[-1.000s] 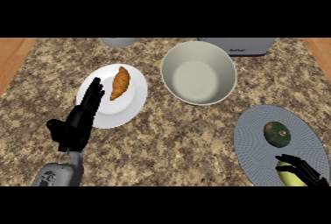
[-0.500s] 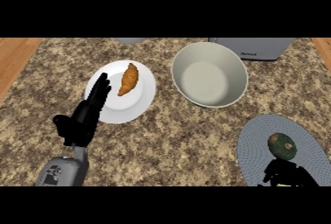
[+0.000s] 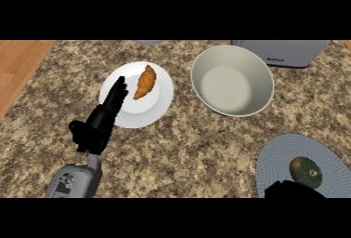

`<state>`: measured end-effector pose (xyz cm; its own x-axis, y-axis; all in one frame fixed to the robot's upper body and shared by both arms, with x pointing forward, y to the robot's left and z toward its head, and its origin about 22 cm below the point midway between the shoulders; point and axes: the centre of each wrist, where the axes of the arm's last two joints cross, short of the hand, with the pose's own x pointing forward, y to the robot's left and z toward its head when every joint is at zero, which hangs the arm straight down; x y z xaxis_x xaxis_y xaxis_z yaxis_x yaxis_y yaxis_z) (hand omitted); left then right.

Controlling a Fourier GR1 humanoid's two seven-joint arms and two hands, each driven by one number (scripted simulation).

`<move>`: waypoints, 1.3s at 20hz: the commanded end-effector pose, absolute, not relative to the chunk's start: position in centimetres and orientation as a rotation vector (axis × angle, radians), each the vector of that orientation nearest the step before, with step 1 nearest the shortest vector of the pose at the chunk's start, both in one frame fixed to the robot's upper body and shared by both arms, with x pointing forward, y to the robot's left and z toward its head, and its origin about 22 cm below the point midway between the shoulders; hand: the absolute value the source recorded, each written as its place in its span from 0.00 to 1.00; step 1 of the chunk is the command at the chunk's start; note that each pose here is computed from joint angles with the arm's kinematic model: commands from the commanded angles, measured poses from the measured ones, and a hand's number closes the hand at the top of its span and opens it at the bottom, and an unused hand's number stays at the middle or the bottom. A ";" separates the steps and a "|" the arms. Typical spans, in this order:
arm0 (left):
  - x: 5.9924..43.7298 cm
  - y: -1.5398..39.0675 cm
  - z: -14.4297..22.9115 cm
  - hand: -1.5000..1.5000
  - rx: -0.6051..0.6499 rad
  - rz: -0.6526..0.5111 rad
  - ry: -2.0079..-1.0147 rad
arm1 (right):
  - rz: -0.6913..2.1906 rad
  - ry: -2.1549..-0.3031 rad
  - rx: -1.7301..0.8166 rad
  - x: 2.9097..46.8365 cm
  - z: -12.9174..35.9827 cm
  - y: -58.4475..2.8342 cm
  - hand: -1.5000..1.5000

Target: Pick the lemon from the placemat and place it in the bowl

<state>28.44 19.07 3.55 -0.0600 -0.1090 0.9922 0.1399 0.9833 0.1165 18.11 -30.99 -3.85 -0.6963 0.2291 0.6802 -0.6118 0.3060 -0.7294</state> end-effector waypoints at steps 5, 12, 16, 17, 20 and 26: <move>28.2 19.6 2.7 0.50 0.031 -0.150 -1.586 | 1.416 -2.085 0.884 21.6 6.3 -29.1 1.00; 28.2 21.9 4.4 0.50 0.065 -0.122 -1.597 | 1.432 -2.115 0.799 23.3 17.1 -30.4 1.00; 28.2 20.5 3.3 0.50 0.052 -0.105 -1.593 | 1.394 -2.097 0.763 24.1 21.8 -30.2 1.00; 28.1 21.7 2.7 0.50 0.049 -0.126 -1.592 | 1.330 -2.147 0.736 24.8 23.4 -30.9 1.00; 27.9 19.8 3.2 0.50 0.052 -0.132 -1.620 | 1.326 -2.104 0.693 25.4 25.5 -28.1 1.00; 27.2 21.3 3.3 0.50 0.041 -0.146 -1.609 | 1.302 -2.080 0.584 30.2 27.4 -25.9 1.00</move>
